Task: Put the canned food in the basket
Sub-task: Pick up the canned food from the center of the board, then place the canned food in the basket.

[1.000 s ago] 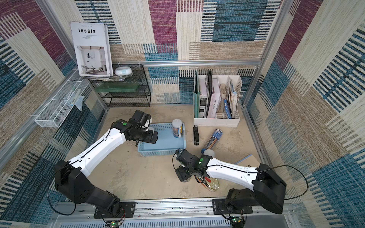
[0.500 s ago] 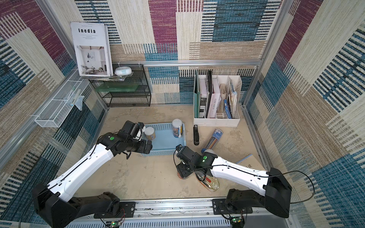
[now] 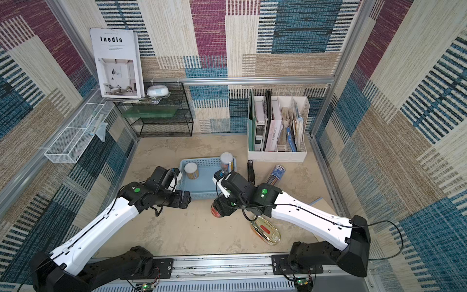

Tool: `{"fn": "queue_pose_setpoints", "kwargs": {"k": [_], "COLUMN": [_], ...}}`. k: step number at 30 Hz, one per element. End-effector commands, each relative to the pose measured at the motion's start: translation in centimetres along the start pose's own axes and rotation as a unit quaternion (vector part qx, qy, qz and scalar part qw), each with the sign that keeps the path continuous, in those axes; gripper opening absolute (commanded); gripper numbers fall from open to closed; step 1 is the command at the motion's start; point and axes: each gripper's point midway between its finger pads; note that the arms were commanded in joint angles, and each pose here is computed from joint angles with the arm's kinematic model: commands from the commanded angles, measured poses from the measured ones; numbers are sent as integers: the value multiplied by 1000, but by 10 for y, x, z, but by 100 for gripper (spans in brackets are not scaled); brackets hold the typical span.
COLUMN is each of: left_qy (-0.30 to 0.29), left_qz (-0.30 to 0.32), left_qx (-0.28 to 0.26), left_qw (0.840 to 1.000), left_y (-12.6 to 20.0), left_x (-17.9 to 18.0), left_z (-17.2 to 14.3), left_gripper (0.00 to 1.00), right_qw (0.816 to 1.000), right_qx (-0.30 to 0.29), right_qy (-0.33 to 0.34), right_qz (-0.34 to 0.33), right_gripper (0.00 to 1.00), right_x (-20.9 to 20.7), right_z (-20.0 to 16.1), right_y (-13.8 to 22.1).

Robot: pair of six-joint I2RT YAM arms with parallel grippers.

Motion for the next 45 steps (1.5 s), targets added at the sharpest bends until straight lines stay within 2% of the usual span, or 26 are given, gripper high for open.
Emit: {"fn": "queue_pose_setpoints", "kwargs": {"k": [1,8,13,26,35,45], "left_qy": [6,4,25,77,82,83], "left_qz": [-4,28,44,60,66,64], "left_qx": [-13,0,1,-11,-8,-10], "left_qw": [1000,1000,999,995,994,994], "left_y": [6,5,2,1,3,2], "left_x": [-1,12,24,52,58,58], "left_z": [2,-3,-3,-7,-15,-15], "left_gripper": [99,99,99,99,99,99], "right_qw": [999,994,991,988,987,987], "right_qx": [-31,-32,-22,1,40,59], "right_qy": [37,99,123,148,153,150], "right_qz": [12,-35,-56,-32,-21,-4], "right_gripper": [55,55,55,56,56,59], "right_x": [16,21,17,29,28,26], "right_z": [29,71,95,137,127,115], "right_y": [-4,-37,-64,-141,-196,-230]}}
Point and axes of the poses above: each gripper's point midway between its finger pads, its own y axis back along the fingers, its own x axis along the line the jaws close on, z = x × y, and after that the axes turned 13 degrees about -y, right-handed
